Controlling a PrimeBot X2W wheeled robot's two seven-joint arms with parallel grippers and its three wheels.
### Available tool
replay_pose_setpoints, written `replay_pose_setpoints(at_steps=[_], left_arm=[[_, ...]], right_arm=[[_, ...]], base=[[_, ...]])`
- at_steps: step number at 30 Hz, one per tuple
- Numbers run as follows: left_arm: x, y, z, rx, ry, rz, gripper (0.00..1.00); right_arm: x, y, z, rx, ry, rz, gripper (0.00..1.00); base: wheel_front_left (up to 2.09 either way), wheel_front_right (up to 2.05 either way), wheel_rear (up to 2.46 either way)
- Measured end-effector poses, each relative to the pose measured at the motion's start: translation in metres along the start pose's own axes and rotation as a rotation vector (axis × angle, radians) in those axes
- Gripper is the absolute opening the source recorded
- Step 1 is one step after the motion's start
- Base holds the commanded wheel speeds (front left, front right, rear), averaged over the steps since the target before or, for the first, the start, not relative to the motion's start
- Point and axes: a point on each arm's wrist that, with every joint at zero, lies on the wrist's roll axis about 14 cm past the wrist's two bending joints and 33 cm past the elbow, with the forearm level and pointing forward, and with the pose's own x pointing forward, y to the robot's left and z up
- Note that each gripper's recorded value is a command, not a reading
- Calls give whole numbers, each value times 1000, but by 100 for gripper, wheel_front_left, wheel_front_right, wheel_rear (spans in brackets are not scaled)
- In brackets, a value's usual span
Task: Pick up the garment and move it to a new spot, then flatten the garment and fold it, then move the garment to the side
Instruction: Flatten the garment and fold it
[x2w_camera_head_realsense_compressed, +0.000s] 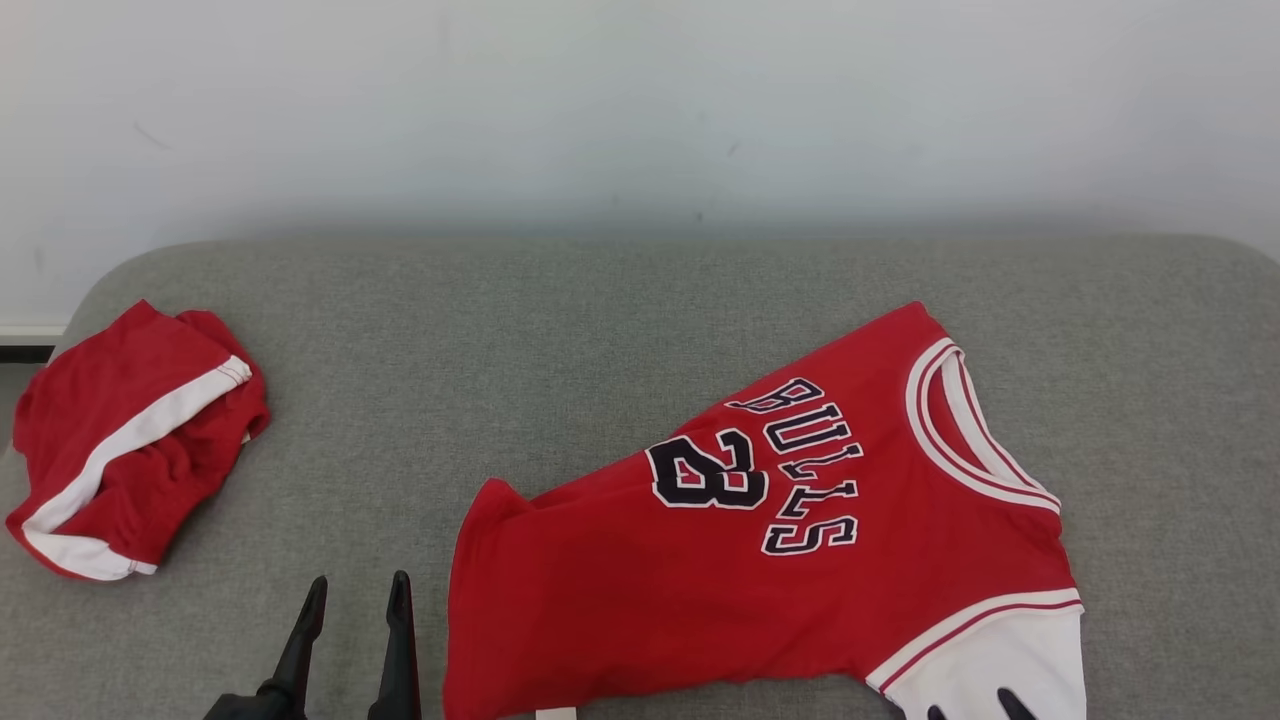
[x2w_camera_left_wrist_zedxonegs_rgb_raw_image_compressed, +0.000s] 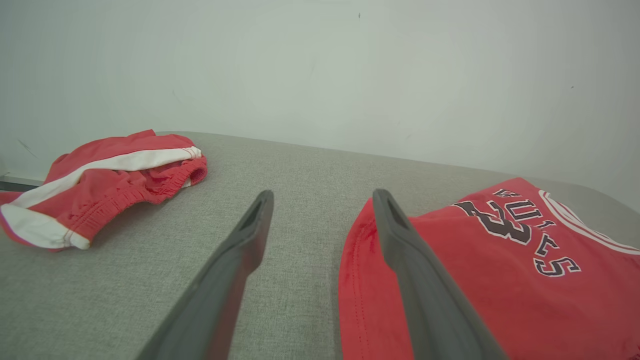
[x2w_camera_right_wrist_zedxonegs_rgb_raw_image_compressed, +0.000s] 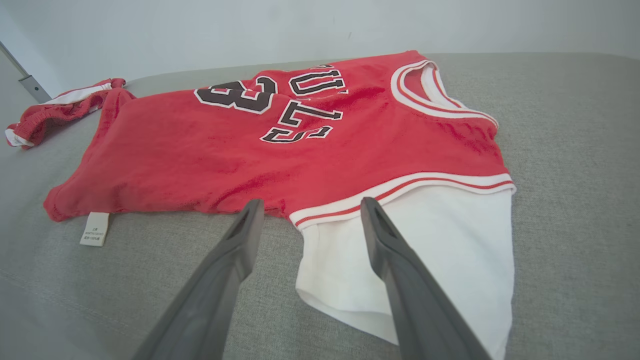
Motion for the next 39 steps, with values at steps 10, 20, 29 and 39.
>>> replay_pose_setpoints(at_steps=[10,20,29,39], left_arm=[[3,0,2,11,-5,-3,100],[3,12,2,21,-5,29,100],[12,18,-1,22,6,45,100],[28,23,-11,29,31,54,100]], right_arm=[[31,-41,61,-133,-123,-58,100],[94,-58,107,-241,-145,-43,100],[154,-89,132,-308,-95,-78,100],[209,-134,120,-299,49,-156,100]], base=[[0,0,0],[0,0,0],[0,0,0],[0,0,0]])
